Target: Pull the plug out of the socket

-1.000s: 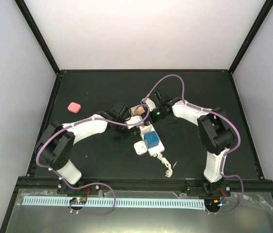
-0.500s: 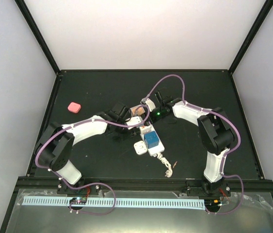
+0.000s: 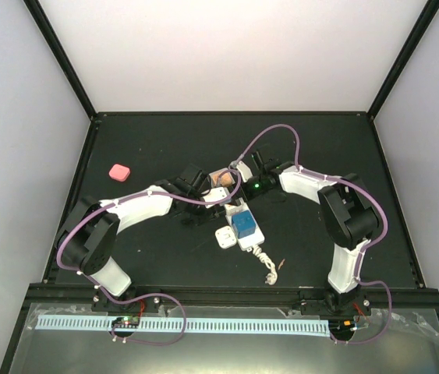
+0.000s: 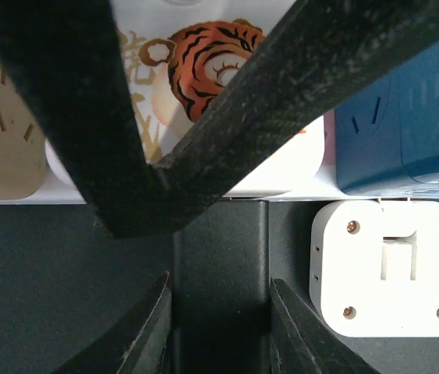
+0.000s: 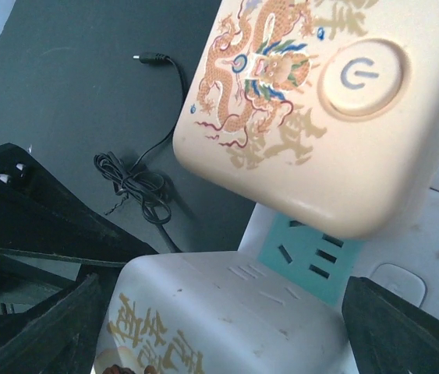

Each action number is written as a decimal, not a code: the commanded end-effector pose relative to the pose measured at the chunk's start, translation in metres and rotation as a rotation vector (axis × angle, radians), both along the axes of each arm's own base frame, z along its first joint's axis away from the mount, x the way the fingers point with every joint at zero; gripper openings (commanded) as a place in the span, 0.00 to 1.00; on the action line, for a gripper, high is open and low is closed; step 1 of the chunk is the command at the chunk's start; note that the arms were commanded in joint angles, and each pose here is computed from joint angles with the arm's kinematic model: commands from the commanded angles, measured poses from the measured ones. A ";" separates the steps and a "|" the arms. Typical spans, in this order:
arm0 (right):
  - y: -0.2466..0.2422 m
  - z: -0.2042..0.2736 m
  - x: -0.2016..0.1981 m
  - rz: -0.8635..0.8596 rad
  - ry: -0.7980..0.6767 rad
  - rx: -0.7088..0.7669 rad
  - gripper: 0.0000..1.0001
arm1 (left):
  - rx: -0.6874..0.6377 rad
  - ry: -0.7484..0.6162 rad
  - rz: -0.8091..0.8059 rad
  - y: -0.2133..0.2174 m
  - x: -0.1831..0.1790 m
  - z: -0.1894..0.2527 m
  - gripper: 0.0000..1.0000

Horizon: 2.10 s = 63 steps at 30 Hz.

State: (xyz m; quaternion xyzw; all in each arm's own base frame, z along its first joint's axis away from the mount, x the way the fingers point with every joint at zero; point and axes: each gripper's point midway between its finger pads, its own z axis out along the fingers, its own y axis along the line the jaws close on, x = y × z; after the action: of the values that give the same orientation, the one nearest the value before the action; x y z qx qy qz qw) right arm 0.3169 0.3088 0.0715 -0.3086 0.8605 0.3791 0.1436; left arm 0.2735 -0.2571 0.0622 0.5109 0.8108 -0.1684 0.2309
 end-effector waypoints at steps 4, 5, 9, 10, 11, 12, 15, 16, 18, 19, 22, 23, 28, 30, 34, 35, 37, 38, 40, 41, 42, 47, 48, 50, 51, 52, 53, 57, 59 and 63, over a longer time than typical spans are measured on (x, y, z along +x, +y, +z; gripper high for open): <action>-0.027 -0.047 -0.013 -0.036 0.089 -0.167 0.81 | 0.006 -0.024 0.027 -0.001 0.010 0.007 0.22; -0.030 -0.049 -0.012 -0.044 0.096 -0.173 0.80 | 0.014 -0.017 0.028 0.001 0.009 0.004 0.22; -0.038 -0.056 -0.007 -0.067 0.085 -0.206 0.77 | 0.027 -0.023 0.028 0.007 0.006 0.002 0.22; -0.040 -0.056 -0.006 -0.070 0.082 -0.212 0.77 | 0.027 -0.024 0.026 0.009 0.005 0.001 0.22; -0.041 -0.057 -0.006 -0.071 0.082 -0.216 0.77 | 0.026 -0.027 0.028 0.010 0.005 0.002 0.22; -0.041 -0.058 -0.006 -0.070 0.081 -0.221 0.77 | 0.026 -0.027 0.028 0.011 0.005 0.002 0.22; -0.044 -0.061 -0.006 -0.070 0.071 -0.239 0.76 | 0.027 -0.030 0.029 0.014 0.005 0.003 0.22; -0.045 -0.062 -0.005 -0.071 0.067 -0.244 0.76 | 0.026 -0.030 0.030 0.016 0.005 0.003 0.22; -0.047 -0.064 -0.005 -0.072 0.060 -0.255 0.75 | 0.019 -0.028 0.027 0.017 0.004 0.004 0.22; -0.048 -0.064 -0.005 -0.073 0.058 -0.260 0.75 | 0.017 -0.031 0.029 0.018 0.005 0.005 0.23; -0.050 -0.067 -0.005 -0.072 0.057 -0.274 0.75 | 0.015 -0.035 0.027 0.021 0.003 0.006 0.23; -0.050 -0.067 -0.005 -0.073 0.056 -0.275 0.75 | 0.014 -0.039 0.025 0.022 0.003 0.007 0.23; -0.053 -0.071 -0.005 -0.077 0.054 -0.288 0.74 | 0.022 -0.049 0.015 0.028 -0.001 0.006 0.24; -0.054 -0.072 -0.005 -0.079 0.053 -0.294 0.74 | 0.028 -0.048 0.012 0.030 -0.003 0.004 0.24; -0.055 -0.074 -0.004 -0.080 0.046 -0.304 0.74 | 0.039 -0.051 0.007 0.033 -0.005 0.002 0.23; -0.056 -0.074 -0.004 -0.079 0.045 -0.307 0.74 | 0.038 -0.054 0.005 0.034 -0.005 0.003 0.23; -0.056 -0.075 -0.005 -0.079 0.047 -0.310 0.74 | 0.042 -0.051 0.002 0.035 -0.006 0.003 0.23; -0.056 -0.075 -0.004 -0.080 0.045 -0.309 0.74 | 0.044 -0.049 0.000 0.035 -0.006 0.004 0.23; -0.056 -0.075 -0.004 -0.079 0.042 -0.310 0.74 | 0.043 -0.051 -0.004 0.036 -0.006 0.006 0.23; -0.056 -0.074 -0.004 -0.079 0.042 -0.309 0.74 | 0.041 -0.055 -0.003 0.037 -0.006 0.008 0.23; -0.056 -0.074 -0.004 -0.079 0.043 -0.308 0.74 | 0.040 -0.056 -0.005 0.038 -0.006 0.008 0.23; -0.051 -0.066 -0.006 -0.061 0.042 -0.272 0.75 | 0.028 -0.047 0.015 0.047 -0.006 0.016 0.23; -0.049 -0.063 -0.005 -0.059 0.037 -0.261 0.75 | 0.023 -0.046 0.022 0.050 -0.006 0.018 0.23; -0.045 -0.054 -0.005 -0.051 0.028 -0.236 0.77 | 0.013 -0.046 0.043 0.057 -0.004 0.023 0.23; -0.043 -0.049 -0.004 -0.049 0.022 -0.224 0.79 | 0.007 -0.047 0.056 0.061 -0.002 0.026 0.23; -0.042 -0.043 -0.003 -0.048 0.014 -0.214 0.80 | 0.001 -0.050 0.072 0.065 0.001 0.030 0.23; -0.039 -0.038 -0.002 -0.046 0.005 -0.201 0.81 | -0.003 -0.050 0.086 0.070 0.003 0.033 0.23; -0.032 -0.016 0.003 -0.044 -0.022 -0.152 0.86 | -0.019 -0.052 0.159 0.092 0.015 0.044 0.23; -0.027 -0.007 0.005 -0.038 -0.026 -0.135 0.90 | -0.024 -0.052 0.197 0.103 0.021 0.048 0.23; -0.017 0.014 0.008 -0.020 -0.050 -0.089 0.95 | -0.029 -0.051 0.271 0.127 0.034 0.057 0.23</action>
State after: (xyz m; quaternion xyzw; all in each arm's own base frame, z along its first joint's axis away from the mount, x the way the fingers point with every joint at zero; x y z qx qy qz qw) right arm 0.3212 0.3008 0.0749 -0.3121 0.8692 0.3534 0.1490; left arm 0.2956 -0.1415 0.0931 0.4106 0.8656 -0.1284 0.2561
